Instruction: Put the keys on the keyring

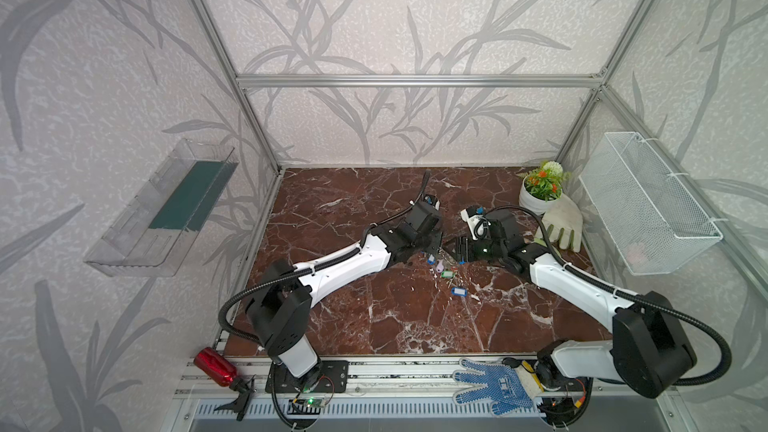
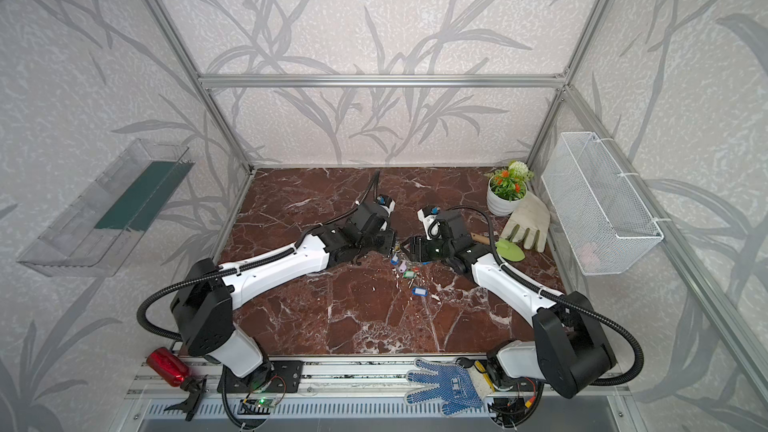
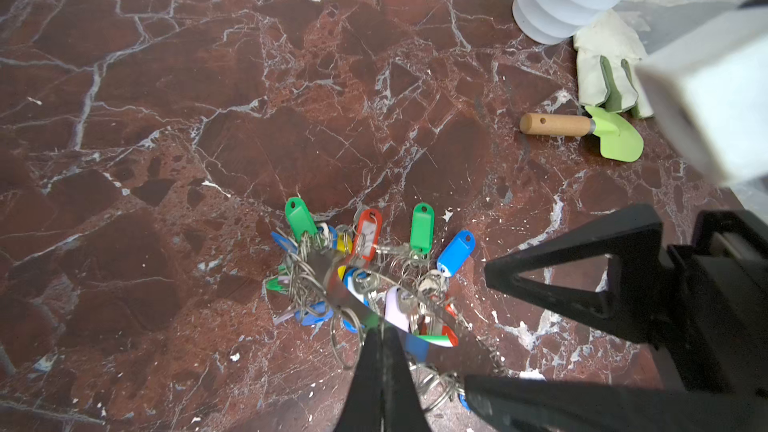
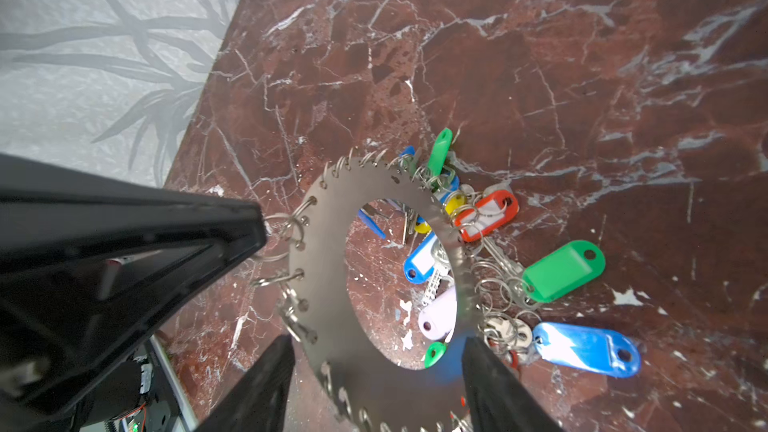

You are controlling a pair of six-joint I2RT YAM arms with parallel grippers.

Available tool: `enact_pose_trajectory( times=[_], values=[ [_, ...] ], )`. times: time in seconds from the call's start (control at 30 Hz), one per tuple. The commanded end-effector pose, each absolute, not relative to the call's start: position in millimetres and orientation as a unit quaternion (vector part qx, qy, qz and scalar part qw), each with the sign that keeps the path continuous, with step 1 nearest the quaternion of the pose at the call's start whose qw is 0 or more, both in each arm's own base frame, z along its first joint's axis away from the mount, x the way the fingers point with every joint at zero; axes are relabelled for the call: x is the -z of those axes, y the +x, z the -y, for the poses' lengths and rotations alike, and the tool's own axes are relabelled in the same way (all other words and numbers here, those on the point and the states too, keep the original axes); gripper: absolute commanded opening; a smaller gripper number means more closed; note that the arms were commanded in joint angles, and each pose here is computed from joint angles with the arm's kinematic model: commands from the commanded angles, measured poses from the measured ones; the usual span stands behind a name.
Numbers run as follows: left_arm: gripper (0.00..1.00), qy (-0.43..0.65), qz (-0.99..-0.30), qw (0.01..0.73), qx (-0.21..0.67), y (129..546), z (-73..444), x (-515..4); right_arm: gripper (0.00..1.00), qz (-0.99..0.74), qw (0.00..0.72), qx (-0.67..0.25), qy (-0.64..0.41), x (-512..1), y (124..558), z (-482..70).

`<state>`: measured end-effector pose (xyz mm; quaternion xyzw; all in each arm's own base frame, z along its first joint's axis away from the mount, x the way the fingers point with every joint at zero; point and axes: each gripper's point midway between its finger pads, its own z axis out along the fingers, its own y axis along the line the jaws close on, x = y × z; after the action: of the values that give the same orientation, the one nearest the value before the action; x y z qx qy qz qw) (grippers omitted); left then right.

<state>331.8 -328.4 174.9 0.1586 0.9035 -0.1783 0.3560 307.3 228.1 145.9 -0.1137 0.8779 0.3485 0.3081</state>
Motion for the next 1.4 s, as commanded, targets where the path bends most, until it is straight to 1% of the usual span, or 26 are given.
enact_pose_trajectory(
  times=[0.0, 0.17, 0.23, 0.43, 0.6, 0.8, 1.07, 1.23, 1.37],
  values=[
    [0.0, 0.144, -0.9, 0.368, 0.184, 339, 332, -196, 0.66, -0.849, 0.338, -0.375, -0.156, -167, 303, -241],
    [0.0, 0.144, -0.9, 0.367, 0.185, 340, 334, -200, 0.64, -0.848, 0.331, -0.365, -0.193, -159, 297, -254],
    [0.0, 0.145, -0.9, 0.367, 0.186, 340, 335, -201, 0.62, -0.854, 0.33, -0.346, -0.205, -154, 298, -257],
    [0.0, 0.143, -0.901, 0.366, 0.182, 340, 333, -202, 0.46, -0.86, 0.32, -0.335, -0.214, -141, 299, -264],
    [0.0, 0.139, -0.904, 0.364, 0.177, 341, 328, -202, 0.26, -0.865, 0.323, -0.32, -0.211, -134, 301, -259],
    [0.0, 0.139, -0.902, 0.36, 0.192, 341, 327, -206, 0.13, -0.871, 0.32, -0.308, -0.209, -127, 305, -258],
    [0.0, 0.127, -0.907, 0.344, 0.209, 344, 318, -203, 0.0, -0.871, 0.321, -0.307, -0.209, -125, 308, -259],
    [0.0, 0.102, -0.898, 0.333, 0.269, 348, 312, -215, 0.0, -0.869, 0.323, -0.312, -0.209, -129, 309, -261],
    [0.0, 0.082, -0.886, 0.337, 0.308, 350, 303, -234, 0.0, -0.858, 0.329, -0.334, -0.213, -149, 308, -267]
  ],
)
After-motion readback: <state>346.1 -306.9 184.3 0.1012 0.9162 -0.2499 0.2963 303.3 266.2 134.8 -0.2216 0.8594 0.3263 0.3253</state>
